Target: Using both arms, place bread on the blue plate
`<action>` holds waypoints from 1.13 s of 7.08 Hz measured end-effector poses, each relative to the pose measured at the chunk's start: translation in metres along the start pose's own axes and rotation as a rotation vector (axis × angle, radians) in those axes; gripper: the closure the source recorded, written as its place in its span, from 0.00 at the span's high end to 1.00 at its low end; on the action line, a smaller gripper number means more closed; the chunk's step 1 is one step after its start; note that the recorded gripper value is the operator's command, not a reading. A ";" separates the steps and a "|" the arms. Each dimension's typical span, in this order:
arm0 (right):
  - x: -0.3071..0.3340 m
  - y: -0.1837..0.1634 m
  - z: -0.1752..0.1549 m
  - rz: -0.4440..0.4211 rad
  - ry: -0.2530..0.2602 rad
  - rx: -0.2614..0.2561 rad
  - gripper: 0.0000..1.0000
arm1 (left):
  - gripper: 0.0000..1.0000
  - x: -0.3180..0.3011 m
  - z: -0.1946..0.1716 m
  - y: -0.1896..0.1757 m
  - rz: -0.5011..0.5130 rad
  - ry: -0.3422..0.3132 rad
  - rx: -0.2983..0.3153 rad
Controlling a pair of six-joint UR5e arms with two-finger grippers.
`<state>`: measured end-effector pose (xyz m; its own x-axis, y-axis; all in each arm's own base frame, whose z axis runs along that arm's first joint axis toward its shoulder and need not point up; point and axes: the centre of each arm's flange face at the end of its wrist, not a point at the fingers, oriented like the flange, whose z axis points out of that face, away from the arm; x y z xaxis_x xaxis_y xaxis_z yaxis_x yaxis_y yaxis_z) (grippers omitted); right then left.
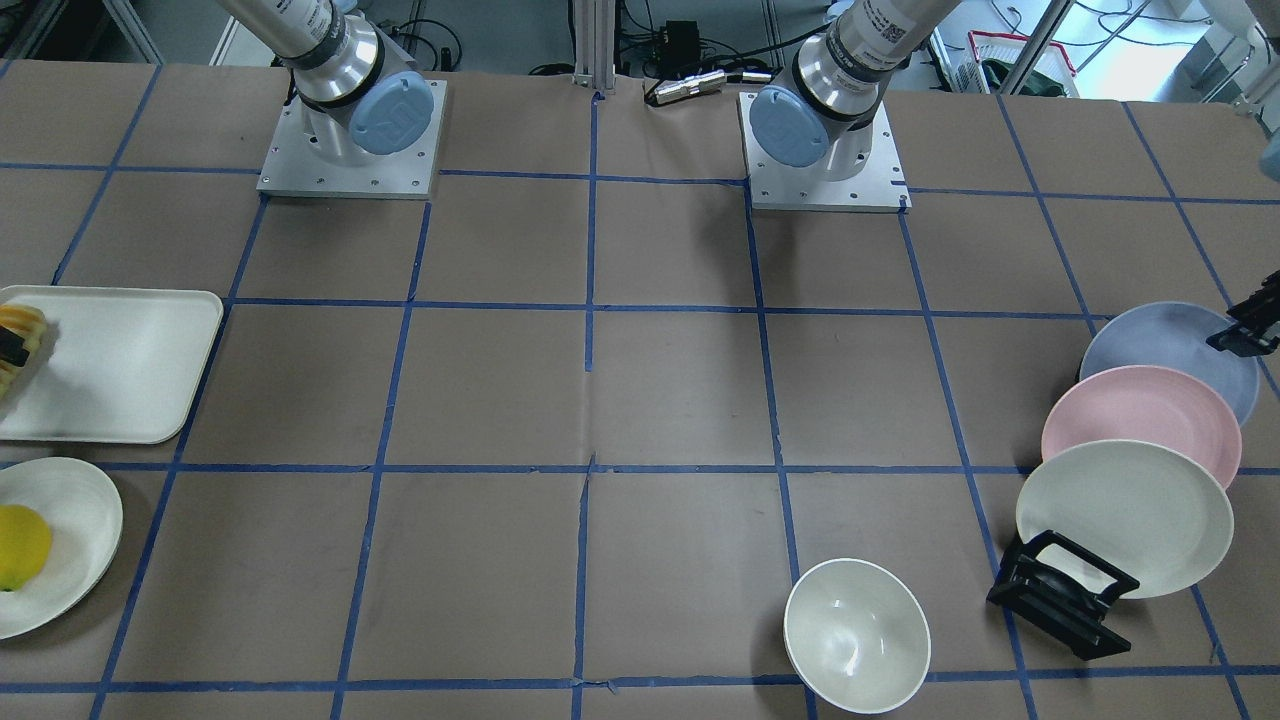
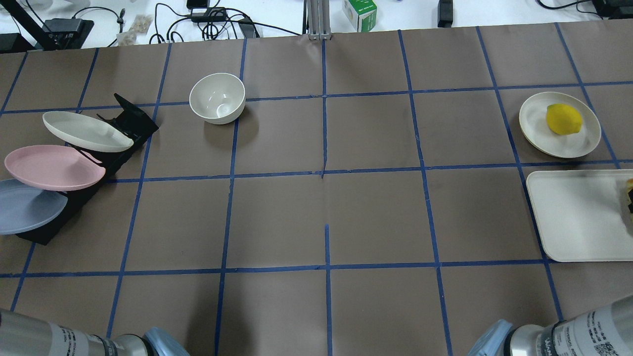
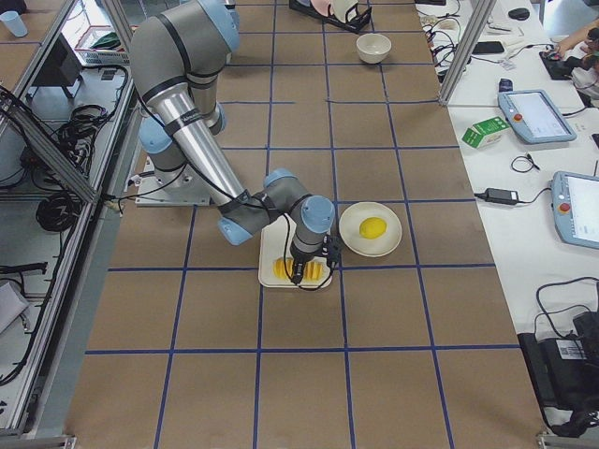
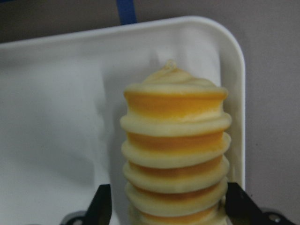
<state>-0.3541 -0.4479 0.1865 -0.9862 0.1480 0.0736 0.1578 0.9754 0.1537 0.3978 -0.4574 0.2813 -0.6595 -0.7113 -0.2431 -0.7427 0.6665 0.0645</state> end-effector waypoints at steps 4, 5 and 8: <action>-0.009 0.006 -0.027 -0.008 0.002 0.011 0.00 | 0.00 -0.003 -0.006 -0.002 0.014 -0.004 0.008; -0.020 0.012 -0.050 -0.022 -0.001 0.015 0.00 | 0.00 -0.005 -0.012 -0.001 0.012 -0.006 0.016; -0.095 0.023 -0.125 -0.111 0.016 0.030 0.00 | 0.00 -0.019 -0.054 0.006 0.000 -0.036 0.048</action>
<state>-0.2503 -0.4599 0.3058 -0.9967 0.0363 0.0732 0.0458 0.9901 0.1324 0.4001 -0.4521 0.3383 -0.6546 -0.7030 -0.2779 -0.7354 0.6774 0.0183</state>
